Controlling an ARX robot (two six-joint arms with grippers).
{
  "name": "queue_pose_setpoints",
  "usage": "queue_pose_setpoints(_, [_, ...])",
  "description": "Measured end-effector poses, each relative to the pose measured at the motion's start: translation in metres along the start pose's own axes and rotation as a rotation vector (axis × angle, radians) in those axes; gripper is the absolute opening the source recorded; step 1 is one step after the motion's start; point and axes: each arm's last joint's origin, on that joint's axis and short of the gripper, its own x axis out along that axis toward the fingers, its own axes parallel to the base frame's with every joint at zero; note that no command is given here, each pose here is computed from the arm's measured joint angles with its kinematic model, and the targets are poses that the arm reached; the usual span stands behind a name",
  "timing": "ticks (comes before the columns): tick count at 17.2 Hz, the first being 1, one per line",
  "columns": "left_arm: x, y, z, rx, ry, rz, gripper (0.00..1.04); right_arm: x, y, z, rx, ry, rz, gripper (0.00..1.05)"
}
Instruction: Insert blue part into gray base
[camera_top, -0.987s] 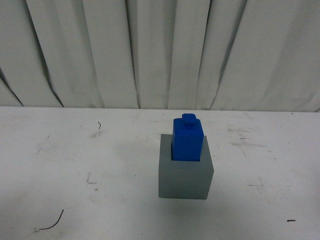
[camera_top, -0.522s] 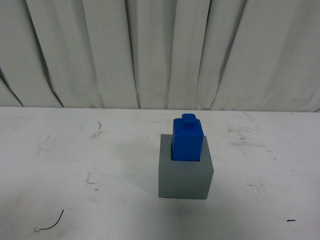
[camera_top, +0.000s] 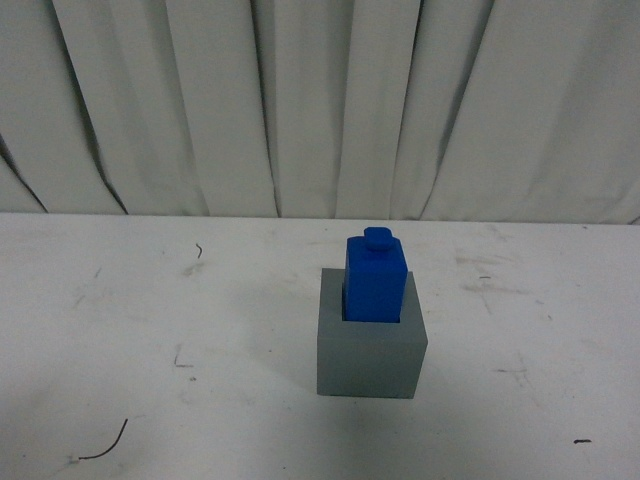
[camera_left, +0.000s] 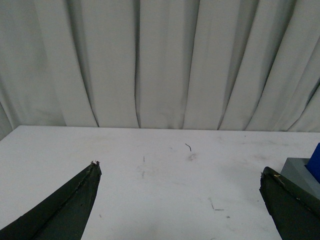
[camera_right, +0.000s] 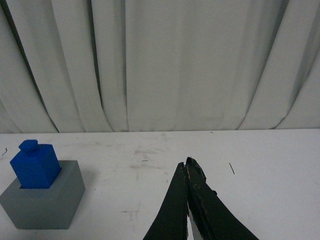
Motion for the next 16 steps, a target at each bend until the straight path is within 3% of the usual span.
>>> queue_pose_setpoints(9, [0.0, 0.0, 0.0, 0.0, 0.0, 0.0, 0.98, -0.012, 0.0, -0.003, 0.0, 0.009, 0.0, 0.02])
queue_pose_setpoints(11, [0.0, 0.0, 0.0, 0.0, 0.0, 0.0, 0.98, -0.012, 0.0, -0.003, 0.0, 0.008, 0.0, 0.15])
queue_pose_setpoints(12, [0.0, 0.0, 0.0, 0.0, 0.0, 0.0, 0.98, -0.012, 0.0, -0.003, 0.0, 0.008, 0.0, 0.3])
queue_pose_setpoints(16, [0.0, 0.0, 0.0, 0.0, 0.0, 0.0, 0.98, -0.012, 0.0, -0.003, 0.0, 0.008, 0.0, 0.41])
